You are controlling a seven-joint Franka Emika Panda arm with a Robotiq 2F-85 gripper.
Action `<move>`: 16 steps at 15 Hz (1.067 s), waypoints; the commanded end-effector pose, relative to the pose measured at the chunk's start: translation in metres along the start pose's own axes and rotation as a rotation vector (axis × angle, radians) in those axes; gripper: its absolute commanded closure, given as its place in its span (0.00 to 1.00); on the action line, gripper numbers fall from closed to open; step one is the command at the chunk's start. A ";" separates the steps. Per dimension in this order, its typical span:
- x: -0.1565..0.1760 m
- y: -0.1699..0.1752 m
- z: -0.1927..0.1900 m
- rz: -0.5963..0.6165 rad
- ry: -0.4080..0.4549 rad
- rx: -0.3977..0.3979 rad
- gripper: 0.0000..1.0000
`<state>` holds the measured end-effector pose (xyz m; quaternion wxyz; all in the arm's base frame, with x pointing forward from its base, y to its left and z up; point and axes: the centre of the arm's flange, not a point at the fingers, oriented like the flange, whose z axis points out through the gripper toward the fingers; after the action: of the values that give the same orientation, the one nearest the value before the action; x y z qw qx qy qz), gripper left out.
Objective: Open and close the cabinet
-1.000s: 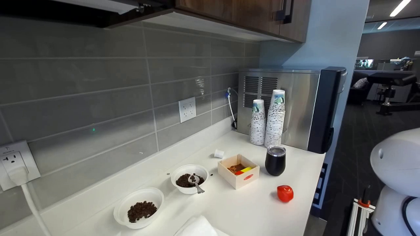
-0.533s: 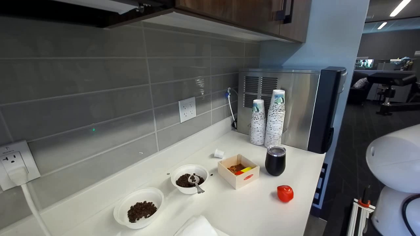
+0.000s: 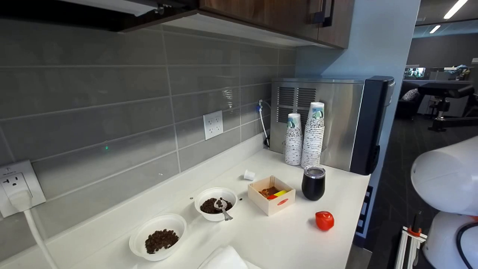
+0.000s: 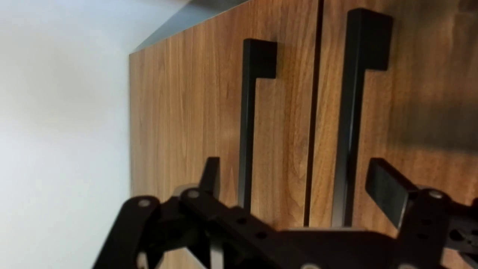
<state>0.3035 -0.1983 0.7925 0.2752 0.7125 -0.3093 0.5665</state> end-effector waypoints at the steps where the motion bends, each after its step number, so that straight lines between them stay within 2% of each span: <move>1: 0.010 -0.011 0.023 0.041 0.034 -0.047 0.00; 5: 0.010 -0.020 0.033 0.051 0.048 -0.083 0.00; 9: 0.014 -0.011 0.030 0.063 0.054 -0.140 0.00; 16: 0.016 0.021 -0.008 0.049 -0.053 -0.277 0.00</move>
<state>0.3200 -0.2052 0.7973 0.3282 0.6825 -0.3796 0.5314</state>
